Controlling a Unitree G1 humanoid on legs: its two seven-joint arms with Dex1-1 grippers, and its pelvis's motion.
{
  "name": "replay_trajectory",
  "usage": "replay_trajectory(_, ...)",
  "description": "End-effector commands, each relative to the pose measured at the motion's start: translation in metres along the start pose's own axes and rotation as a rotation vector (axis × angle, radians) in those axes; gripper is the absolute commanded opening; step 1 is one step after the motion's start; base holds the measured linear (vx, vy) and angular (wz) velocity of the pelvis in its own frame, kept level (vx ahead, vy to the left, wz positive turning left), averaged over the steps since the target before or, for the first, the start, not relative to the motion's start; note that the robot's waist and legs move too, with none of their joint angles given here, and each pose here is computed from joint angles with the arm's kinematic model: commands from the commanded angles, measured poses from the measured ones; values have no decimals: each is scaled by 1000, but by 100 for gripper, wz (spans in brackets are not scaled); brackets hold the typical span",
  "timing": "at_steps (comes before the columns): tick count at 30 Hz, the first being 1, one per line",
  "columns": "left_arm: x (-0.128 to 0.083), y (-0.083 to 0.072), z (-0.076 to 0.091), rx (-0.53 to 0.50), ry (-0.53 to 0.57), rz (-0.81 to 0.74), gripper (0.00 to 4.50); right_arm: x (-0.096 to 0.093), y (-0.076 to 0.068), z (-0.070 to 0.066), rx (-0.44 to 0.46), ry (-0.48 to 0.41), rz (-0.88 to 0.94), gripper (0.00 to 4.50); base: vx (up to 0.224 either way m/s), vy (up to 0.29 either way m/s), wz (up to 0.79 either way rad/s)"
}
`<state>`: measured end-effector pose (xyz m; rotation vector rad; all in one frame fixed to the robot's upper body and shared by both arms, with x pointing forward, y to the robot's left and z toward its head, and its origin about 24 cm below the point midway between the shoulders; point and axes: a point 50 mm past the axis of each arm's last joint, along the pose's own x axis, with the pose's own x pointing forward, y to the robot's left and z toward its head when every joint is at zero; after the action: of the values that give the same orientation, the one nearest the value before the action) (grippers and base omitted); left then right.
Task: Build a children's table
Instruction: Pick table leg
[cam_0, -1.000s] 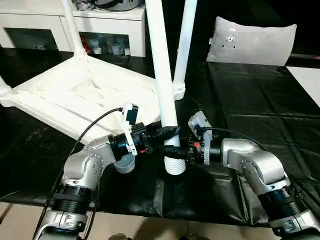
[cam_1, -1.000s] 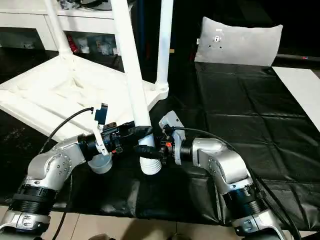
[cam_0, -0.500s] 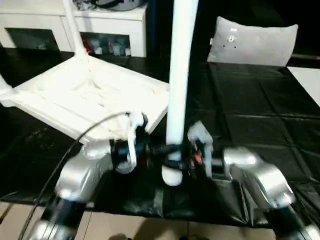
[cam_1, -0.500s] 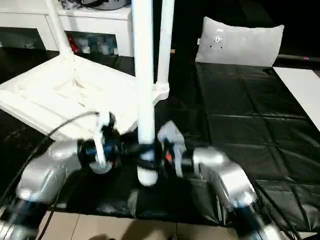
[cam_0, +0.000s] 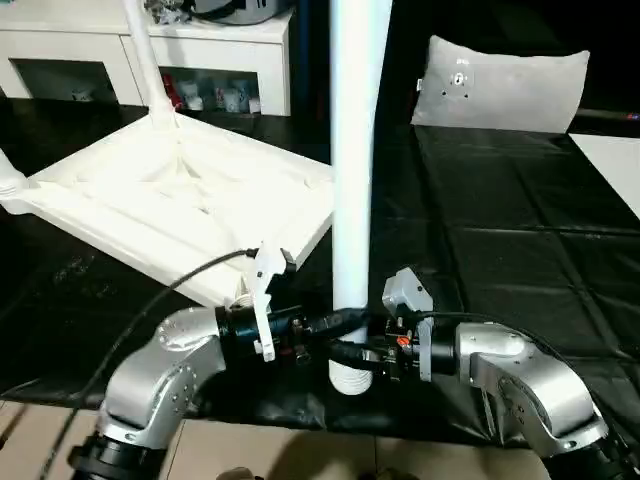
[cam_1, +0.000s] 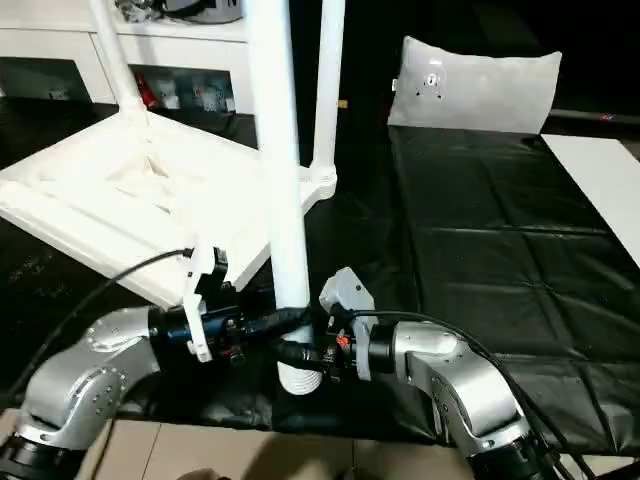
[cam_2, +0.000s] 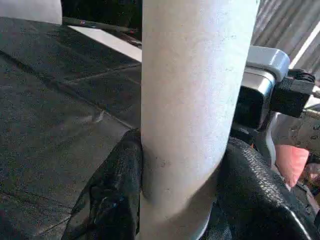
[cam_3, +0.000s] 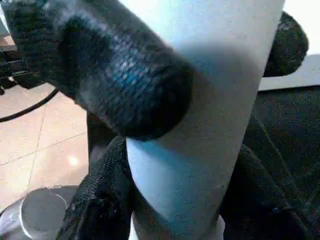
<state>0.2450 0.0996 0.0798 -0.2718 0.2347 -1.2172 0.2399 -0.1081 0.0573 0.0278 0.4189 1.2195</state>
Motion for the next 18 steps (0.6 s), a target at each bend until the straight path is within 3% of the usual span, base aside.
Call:
replay_trajectory(1,-2,5,-13,-37,53,48,260,-12,-17,15,-56,-30,-143,188,0,0,0)
replay_trajectory(10,1,9,8,-23,-43,22,260,-12,-25,33,-75,-97,-148,188,0,0,0)
replay_trajectory(12,3,16,35,-66,-235,39,260,-12,-27,45,-91,-121,-110,188,0,0,0)
replay_trajectory(14,3,20,45,-94,-324,55,260,-12,-29,53,-95,-146,-99,188,0,0,0)
replay_trajectory(18,0,25,48,-143,-386,65,260,-11,-32,71,-73,-205,-68,188,0,0,0)
